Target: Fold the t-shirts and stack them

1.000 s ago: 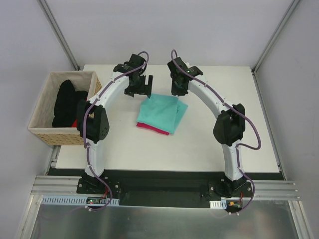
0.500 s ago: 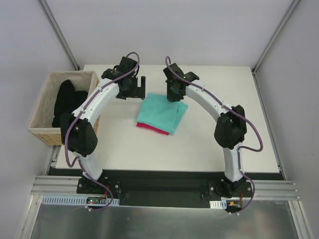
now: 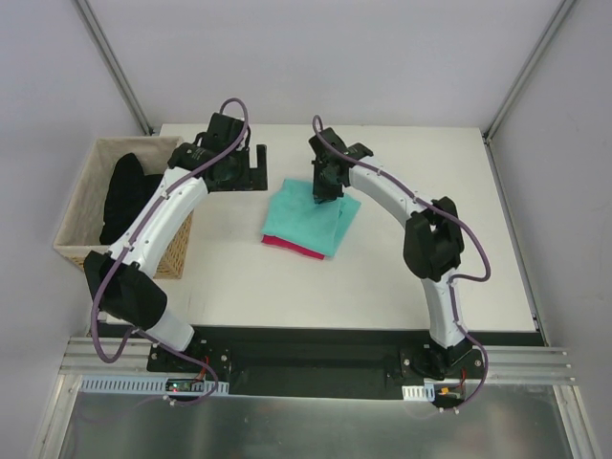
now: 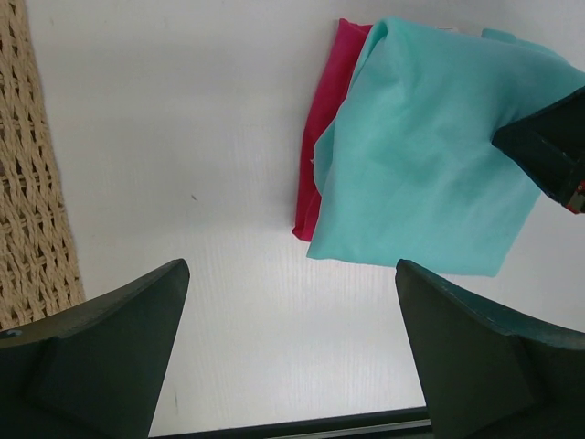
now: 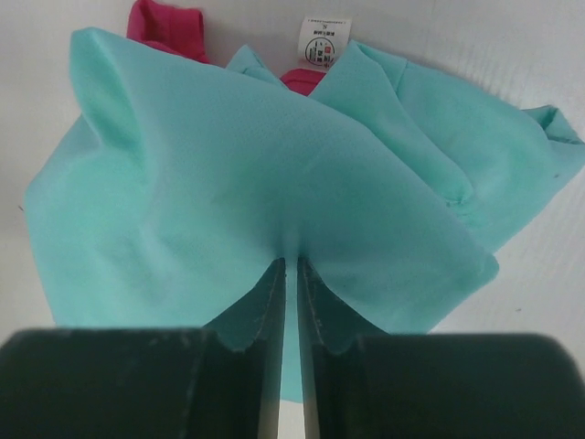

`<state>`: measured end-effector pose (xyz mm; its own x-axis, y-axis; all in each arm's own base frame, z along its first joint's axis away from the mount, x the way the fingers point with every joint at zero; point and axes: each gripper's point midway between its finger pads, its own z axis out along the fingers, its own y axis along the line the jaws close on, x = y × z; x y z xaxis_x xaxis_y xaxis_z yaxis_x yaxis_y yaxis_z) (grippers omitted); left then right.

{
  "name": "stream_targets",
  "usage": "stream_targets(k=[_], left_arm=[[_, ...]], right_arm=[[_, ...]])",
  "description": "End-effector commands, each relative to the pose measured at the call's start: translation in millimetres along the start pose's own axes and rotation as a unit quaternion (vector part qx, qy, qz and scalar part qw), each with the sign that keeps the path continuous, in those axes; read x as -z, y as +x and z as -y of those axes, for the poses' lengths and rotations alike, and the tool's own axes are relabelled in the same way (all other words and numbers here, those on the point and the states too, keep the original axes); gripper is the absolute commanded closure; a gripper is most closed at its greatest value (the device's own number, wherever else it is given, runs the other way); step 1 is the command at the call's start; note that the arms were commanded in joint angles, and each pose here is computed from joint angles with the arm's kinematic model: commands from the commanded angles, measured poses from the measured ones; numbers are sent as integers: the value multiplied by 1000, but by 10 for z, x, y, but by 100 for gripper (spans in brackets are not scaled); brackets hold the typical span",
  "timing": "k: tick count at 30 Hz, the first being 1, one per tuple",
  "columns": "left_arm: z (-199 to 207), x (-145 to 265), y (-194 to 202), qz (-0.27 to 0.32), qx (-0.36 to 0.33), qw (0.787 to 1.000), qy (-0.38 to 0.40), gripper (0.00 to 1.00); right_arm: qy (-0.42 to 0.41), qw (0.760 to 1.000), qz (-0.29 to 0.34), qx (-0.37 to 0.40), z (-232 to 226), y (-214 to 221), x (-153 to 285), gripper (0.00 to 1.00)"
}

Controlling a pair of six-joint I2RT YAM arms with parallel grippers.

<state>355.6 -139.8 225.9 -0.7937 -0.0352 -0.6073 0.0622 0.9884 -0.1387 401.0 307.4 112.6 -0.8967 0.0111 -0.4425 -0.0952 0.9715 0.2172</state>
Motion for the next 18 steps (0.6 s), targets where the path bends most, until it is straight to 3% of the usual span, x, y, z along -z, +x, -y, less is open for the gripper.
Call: stream_targets(k=[1,10,18], left_arm=[[-83,147,49,11,11,1000,-14,3],[-188,381,111,37,19,999,-23,2],[-153,386,92,37,15,999,-14,1]], right_arm=[[-22,1000,6,-19,-98,-107,-6,88],[-10,999,-27,-41,11,135,-229,89],[20,999,29,-32,76,-188,148,80]])
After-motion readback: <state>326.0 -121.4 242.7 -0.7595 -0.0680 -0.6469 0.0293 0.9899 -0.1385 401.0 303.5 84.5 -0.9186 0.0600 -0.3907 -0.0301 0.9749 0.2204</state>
